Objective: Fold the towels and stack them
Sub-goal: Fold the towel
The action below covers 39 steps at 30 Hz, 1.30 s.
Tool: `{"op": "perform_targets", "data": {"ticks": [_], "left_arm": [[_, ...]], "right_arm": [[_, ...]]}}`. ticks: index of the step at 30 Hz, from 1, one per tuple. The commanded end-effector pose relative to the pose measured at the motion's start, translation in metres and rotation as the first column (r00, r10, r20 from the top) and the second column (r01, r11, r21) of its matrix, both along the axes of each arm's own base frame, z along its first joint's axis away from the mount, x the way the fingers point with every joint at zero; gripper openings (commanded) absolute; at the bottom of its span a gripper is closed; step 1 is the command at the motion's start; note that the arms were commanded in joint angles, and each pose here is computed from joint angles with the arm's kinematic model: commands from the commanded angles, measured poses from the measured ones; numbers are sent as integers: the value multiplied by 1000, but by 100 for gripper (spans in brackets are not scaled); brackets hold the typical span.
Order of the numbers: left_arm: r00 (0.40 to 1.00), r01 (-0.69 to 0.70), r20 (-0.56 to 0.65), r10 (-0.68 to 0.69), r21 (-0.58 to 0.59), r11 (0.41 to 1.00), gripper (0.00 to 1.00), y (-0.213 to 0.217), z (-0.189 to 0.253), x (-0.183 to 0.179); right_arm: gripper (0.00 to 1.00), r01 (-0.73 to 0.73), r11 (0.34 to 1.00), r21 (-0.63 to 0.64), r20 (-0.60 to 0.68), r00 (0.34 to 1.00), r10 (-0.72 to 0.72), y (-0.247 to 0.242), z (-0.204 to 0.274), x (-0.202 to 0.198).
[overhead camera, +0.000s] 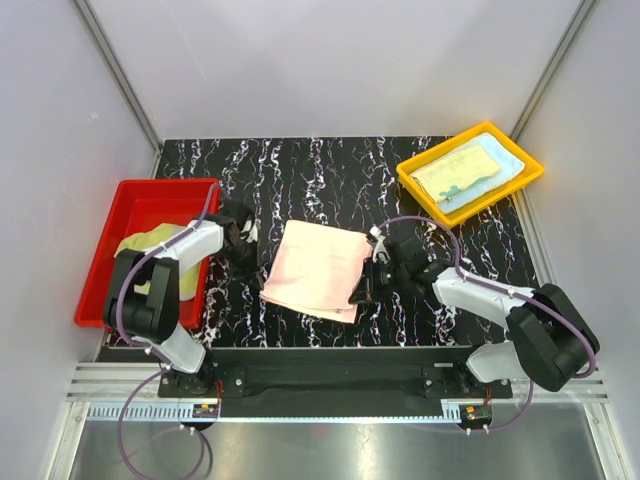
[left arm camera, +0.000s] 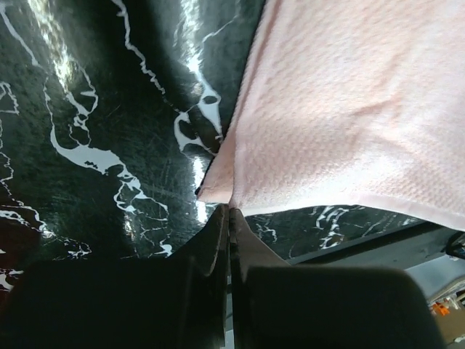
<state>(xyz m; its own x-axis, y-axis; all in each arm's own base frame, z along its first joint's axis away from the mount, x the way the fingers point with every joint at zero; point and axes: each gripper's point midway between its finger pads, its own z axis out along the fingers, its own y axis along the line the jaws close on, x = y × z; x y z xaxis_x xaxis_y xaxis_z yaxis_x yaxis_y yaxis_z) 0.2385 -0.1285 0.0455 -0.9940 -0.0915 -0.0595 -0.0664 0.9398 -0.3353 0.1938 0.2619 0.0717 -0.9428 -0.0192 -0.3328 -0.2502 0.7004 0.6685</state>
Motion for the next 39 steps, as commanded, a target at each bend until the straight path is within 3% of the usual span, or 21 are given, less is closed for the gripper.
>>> {"op": "perform_targets", "data": {"ticks": [1, 11, 13, 16, 18, 20, 22, 28, 31, 36, 39], "left_arm": [[999, 9, -48, -8, 41, 999, 0, 7, -22, -11], [997, 9, -79, -1, 97, 995, 0, 16, -38, -13], [996, 12, -93, -2, 115, 993, 0, 19, -43, -15], [996, 7, -89, 5, 129, 992, 0, 21, -43, -13], [998, -2, -63, 12, 154, 988, 12, 24, -36, -7], [1000, -10, -24, 14, 167, 986, 17, 26, -22, 4], [1000, -22, 13, 20, 175, 984, 24, 26, -10, 14], [990, -34, 144, 10, 162, 986, 28, 20, 26, 34], [983, 30, 179, -35, 31, 999, 29, -7, 31, 30], [991, 10, 137, 7, -124, 992, 28, -31, 20, 18], [989, -31, 141, 49, -127, 991, 28, -31, 15, 22]], "right_arm": [[0, 36, 999, 12, -20, 999, -36, 3, -14, -11], [0, 61, 998, 26, -53, 997, -59, 6, -37, -25], [5, 55, 998, 42, -59, 997, -52, 9, -36, -29], [29, 35, 998, 54, -51, 998, -32, 13, -35, -35], [34, 34, 999, 42, -54, 998, -31, 11, -35, -37], [36, 70, 997, -20, -45, 996, -71, 0, -37, -36], [36, 120, 990, -75, -40, 992, -123, -10, -39, -32], [34, 191, 974, -119, 19, 982, -190, -19, -22, -18], [36, 198, 973, -120, 28, 980, -196, -16, -19, -12], [36, 208, 964, -167, 15, 978, -209, -11, -39, 0], [26, 202, 956, -211, 17, 979, -203, -8, -53, 8]]}}
